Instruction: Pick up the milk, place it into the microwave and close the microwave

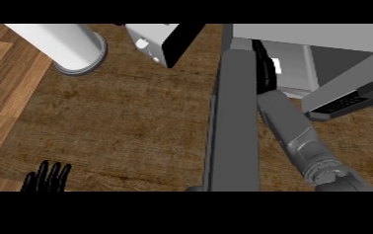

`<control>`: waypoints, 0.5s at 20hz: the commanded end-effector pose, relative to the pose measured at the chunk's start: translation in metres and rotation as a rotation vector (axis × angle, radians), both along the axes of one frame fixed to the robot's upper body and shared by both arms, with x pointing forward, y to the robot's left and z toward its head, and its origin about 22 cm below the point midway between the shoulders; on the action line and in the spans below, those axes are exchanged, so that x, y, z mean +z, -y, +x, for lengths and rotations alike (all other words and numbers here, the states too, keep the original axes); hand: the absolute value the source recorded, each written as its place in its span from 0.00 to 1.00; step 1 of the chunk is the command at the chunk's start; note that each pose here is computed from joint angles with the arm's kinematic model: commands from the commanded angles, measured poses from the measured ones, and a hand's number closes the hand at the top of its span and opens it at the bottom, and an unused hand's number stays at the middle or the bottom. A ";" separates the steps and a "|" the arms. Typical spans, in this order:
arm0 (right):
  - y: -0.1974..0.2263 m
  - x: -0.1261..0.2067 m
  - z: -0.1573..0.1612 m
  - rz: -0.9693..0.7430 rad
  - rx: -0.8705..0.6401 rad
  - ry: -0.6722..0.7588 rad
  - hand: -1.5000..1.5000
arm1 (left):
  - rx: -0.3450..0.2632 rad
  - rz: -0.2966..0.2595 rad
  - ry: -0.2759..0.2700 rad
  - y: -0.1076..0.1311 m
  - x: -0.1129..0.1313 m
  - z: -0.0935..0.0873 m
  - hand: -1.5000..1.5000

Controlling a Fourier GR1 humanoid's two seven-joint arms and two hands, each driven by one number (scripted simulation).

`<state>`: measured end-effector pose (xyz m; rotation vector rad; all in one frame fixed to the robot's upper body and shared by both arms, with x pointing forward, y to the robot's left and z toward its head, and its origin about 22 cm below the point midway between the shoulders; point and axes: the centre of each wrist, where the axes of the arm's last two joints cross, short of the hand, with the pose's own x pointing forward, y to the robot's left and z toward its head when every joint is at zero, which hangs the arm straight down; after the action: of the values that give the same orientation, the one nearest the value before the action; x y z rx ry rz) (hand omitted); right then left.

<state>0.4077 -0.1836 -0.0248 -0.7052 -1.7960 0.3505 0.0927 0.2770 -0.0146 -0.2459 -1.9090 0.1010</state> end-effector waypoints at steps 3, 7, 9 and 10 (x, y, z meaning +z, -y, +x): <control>0.000 -0.018 -0.013 0.202 0.086 -0.008 0.00 | 0.000 -0.008 0.012 0.005 0.000 0.001 0.00; 0.016 -0.040 -0.030 0.294 0.132 -0.024 0.00 | 0.007 0.000 0.003 0.008 -0.001 -0.001 0.00; 0.015 -0.044 -0.033 0.332 0.136 -0.011 0.00 | 0.007 -0.006 -0.008 0.000 0.005 -0.013 0.00; 0.025 -0.057 -0.044 0.331 0.159 -0.024 0.00 | 0.008 -0.001 -0.009 0.006 0.015 -0.009 0.00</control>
<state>0.3796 -0.1993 -0.0627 -0.4079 -1.8236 0.1881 0.0844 0.2746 -0.0106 -0.2415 -1.9037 0.1080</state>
